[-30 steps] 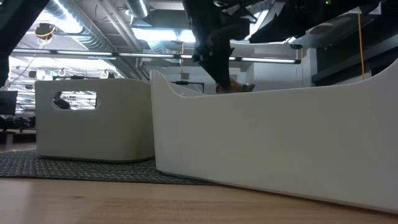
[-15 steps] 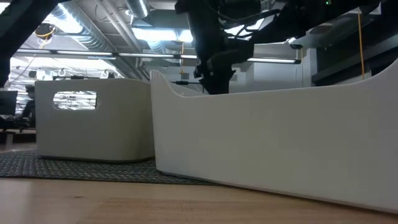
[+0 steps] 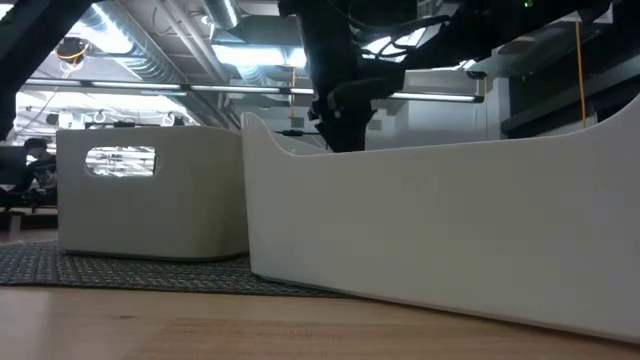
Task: Pick and place Granola Bars by type
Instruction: Put the red granola bar into the transparent bin
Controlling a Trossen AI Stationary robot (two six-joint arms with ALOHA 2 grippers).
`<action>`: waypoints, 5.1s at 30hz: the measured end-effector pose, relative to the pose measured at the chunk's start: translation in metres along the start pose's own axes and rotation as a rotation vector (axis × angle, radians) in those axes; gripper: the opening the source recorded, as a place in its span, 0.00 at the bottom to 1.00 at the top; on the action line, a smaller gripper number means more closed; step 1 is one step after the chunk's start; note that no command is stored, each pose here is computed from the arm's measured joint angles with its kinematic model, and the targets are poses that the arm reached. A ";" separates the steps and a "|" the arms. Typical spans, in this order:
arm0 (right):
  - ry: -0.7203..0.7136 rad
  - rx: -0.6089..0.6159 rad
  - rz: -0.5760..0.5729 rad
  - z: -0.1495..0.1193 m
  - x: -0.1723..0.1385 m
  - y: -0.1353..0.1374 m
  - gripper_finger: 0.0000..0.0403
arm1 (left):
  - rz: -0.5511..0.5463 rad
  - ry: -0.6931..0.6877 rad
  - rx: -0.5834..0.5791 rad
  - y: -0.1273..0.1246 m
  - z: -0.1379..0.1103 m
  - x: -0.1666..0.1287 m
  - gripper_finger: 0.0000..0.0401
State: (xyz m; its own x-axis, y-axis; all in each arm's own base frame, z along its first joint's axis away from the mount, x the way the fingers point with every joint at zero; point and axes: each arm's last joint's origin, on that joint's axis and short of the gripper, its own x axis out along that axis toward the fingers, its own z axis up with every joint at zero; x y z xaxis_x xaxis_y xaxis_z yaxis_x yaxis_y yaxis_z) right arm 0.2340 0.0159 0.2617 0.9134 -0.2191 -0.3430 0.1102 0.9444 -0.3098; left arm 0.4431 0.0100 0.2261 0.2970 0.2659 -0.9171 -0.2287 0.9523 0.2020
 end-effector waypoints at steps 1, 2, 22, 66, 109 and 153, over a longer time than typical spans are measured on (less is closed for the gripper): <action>-0.001 0.000 0.000 0.000 0.000 0.000 0.48 | 0.000 0.005 0.006 0.000 0.000 -0.002 0.36; -0.001 0.000 0.000 0.000 0.000 0.000 0.48 | 0.001 0.015 0.013 0.000 -0.002 -0.006 0.37; 0.018 0.024 0.010 -0.002 0.000 0.001 0.48 | 0.137 -0.105 0.044 0.081 -0.017 -0.131 0.41; -0.074 -0.031 -0.019 0.007 0.000 -0.002 0.48 | -0.171 0.137 0.062 0.248 -0.033 0.047 0.58; -0.076 -0.034 -0.020 0.008 0.000 -0.002 0.48 | -0.229 0.257 0.088 0.247 -0.071 0.124 0.47; -0.075 -0.035 -0.020 0.008 0.000 -0.002 0.48 | -0.357 -0.229 0.091 0.204 -0.052 -0.101 0.07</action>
State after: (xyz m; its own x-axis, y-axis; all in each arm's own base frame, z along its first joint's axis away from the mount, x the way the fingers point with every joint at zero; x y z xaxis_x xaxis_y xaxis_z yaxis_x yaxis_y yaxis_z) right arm 0.2365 0.0162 0.2690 0.9381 -0.2174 -0.2696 0.1160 0.9308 -0.3467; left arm 0.3186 0.1696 0.3422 0.5431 -0.0659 -0.8371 0.0057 0.9972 -0.0749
